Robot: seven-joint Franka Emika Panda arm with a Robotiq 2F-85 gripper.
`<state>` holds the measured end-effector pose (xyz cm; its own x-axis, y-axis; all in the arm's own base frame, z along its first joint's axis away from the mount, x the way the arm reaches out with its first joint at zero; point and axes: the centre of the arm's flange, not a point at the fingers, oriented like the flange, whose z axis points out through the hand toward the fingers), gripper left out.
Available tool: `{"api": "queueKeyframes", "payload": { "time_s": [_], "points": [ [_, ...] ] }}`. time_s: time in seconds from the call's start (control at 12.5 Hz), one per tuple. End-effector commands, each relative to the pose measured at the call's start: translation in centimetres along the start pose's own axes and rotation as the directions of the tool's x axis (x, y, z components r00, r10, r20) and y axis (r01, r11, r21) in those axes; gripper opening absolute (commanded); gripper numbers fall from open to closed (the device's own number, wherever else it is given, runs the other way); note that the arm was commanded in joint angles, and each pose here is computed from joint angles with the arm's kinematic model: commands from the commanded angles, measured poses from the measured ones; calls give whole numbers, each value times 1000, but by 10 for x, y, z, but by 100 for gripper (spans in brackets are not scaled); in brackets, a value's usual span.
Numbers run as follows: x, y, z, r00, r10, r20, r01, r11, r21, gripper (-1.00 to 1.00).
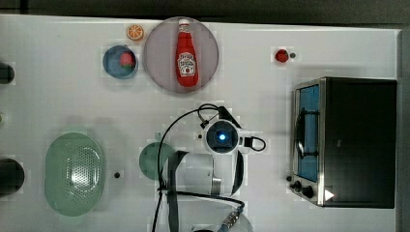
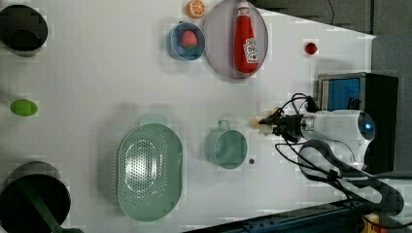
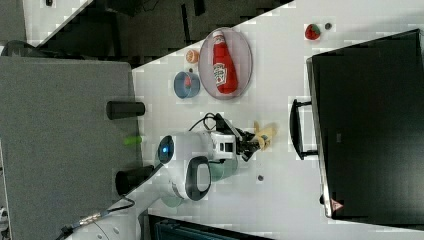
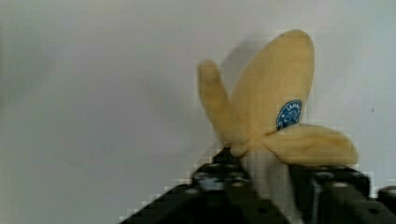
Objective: Pick banana from table and place on oven.
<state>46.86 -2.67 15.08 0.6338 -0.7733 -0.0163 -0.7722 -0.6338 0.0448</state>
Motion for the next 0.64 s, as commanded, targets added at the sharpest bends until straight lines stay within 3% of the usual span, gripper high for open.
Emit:
{"api": "queueKeyframes", "payload": {
  "time_s": [0.08, 0.4, 0.64],
  "points": [
    [6, -7, -24, 999, 52, -15, -51, 998, 30, -64],
    [11, -20, -106, 995, 48, -85, -37, 991, 130, -64],
    [6, -19, -210, 995, 40, -95, -25, 988, 153, -64]
  ]
}}
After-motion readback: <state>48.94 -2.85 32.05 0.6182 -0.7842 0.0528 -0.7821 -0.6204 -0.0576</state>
